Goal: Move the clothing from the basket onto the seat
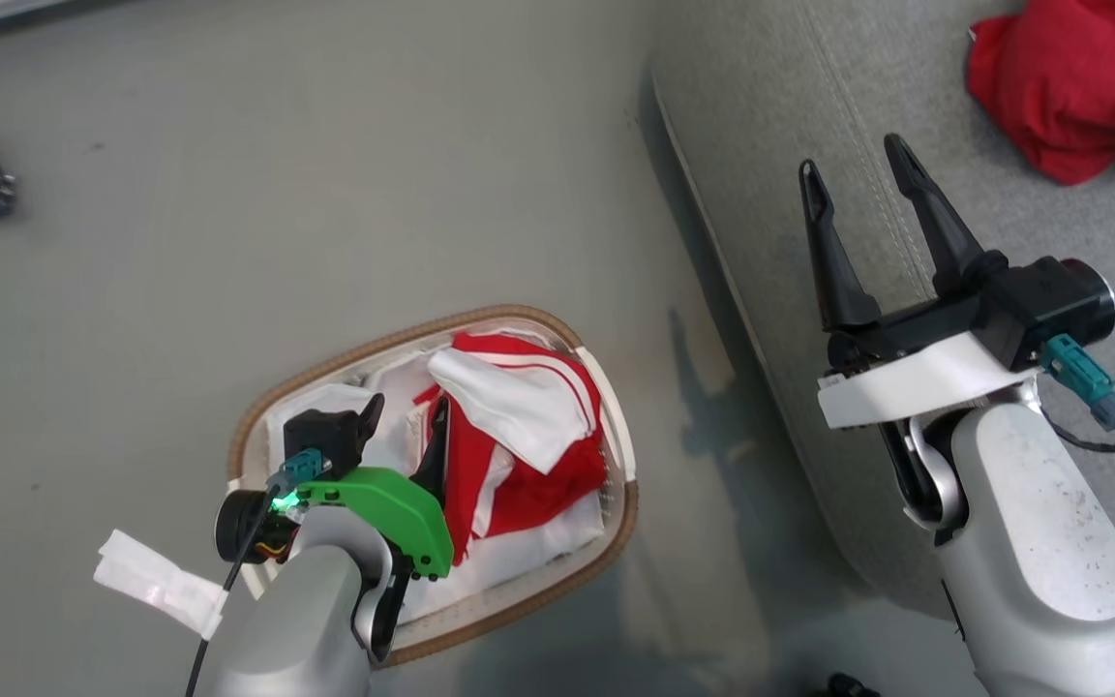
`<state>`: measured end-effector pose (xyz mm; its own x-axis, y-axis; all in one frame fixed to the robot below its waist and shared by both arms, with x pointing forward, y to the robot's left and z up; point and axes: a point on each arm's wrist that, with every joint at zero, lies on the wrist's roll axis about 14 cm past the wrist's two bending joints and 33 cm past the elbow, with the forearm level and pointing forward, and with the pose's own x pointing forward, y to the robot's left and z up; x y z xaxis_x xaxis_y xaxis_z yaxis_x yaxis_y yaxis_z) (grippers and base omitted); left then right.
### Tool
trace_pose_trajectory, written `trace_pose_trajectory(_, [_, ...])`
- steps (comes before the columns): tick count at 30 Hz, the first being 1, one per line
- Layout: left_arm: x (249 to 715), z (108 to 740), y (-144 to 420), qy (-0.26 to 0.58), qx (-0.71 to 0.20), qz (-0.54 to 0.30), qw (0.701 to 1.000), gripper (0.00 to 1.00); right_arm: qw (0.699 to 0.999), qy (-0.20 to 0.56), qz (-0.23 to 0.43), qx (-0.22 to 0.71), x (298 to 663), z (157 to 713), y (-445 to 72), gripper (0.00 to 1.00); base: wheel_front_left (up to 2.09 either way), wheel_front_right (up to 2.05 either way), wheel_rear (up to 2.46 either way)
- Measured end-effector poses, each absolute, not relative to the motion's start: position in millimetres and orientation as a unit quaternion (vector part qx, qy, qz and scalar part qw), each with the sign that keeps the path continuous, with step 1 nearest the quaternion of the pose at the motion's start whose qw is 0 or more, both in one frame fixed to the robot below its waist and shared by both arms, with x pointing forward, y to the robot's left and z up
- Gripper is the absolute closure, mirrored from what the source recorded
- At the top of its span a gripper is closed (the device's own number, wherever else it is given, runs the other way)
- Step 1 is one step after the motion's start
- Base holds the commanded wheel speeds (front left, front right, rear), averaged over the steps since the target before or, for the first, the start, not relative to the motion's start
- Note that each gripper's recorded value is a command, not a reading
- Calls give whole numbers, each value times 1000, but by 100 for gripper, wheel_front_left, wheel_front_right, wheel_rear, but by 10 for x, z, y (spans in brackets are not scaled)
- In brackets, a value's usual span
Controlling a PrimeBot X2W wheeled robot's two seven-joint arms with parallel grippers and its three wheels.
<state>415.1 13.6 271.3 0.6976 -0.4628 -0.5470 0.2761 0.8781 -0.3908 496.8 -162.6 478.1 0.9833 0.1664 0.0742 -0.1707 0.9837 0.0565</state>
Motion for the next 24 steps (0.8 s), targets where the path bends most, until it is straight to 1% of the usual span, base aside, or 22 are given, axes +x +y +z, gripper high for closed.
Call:
trace_pose_trajectory(6, [4127,2374,-167,382,-152,-239,880,0,997,-30,73,24,5052,4677,-1732,0,0,0,0])
trace_pose_trajectory(10, [4108,2152,-269,414,-164,-238,864,0,997,-27,69,18,5109,4604,-1777,0,0,0,0])
trace_pose_trajectory(19, [4120,1764,-424,459,-180,-225,840,0,998,-11,56,7,5196,4391,-1891,0,0,0,0])
trace_pose_trajectory(24, [4189,1582,-462,473,-170,-217,837,0,999,-5,49,1,5247,4287,-1948,0,0,0,0])
